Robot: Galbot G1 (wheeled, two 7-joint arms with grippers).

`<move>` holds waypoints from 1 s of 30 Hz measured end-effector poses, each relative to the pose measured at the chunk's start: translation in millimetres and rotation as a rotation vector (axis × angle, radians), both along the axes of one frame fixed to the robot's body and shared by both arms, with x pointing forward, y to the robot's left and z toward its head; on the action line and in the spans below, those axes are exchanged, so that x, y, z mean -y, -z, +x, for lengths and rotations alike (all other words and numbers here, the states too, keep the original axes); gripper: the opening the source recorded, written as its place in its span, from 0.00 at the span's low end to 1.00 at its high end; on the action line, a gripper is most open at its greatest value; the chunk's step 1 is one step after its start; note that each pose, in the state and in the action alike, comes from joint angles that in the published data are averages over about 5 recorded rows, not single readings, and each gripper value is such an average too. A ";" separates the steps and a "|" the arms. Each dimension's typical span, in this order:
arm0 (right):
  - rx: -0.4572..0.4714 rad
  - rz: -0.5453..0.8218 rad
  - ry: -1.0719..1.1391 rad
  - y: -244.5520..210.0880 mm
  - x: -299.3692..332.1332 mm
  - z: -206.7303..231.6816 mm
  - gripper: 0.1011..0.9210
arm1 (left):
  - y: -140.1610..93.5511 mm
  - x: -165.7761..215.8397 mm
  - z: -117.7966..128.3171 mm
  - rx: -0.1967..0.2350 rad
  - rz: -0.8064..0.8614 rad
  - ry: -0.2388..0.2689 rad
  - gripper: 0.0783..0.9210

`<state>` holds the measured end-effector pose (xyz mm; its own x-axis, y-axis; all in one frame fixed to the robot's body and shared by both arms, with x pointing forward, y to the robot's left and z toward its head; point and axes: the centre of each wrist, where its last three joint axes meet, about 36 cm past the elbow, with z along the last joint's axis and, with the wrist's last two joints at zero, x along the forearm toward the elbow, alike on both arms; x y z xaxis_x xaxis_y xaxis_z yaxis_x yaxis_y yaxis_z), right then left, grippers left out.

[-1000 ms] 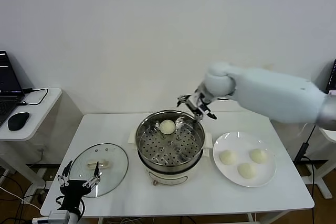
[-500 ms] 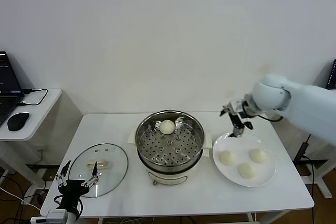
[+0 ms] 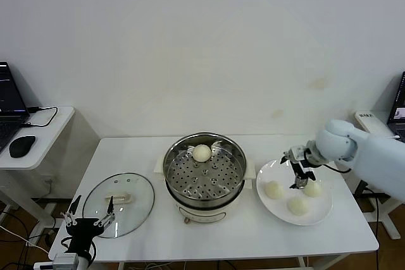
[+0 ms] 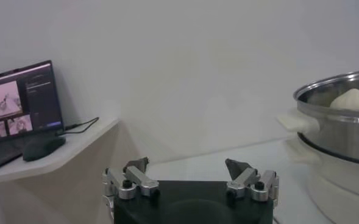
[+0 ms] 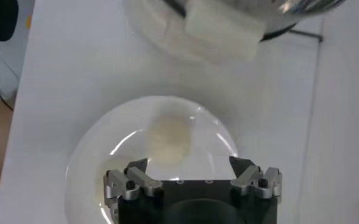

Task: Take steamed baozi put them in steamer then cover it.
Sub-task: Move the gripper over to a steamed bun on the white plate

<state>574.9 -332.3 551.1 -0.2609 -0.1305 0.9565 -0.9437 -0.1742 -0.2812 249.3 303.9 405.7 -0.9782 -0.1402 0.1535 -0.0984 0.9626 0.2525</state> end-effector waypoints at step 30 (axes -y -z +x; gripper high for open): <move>-0.050 0.018 0.054 102.8 -12.8 27.2 0.83 | 3.3 -2.8 0.9 -0.002 -0.003 -0.017 0.88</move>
<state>602.1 -319.5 448.2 -0.2204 -0.1350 0.9660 -0.9644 -0.1182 -0.2366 250.2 306.7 402.4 -0.9753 -0.1562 0.1559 -0.1141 0.9615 0.2498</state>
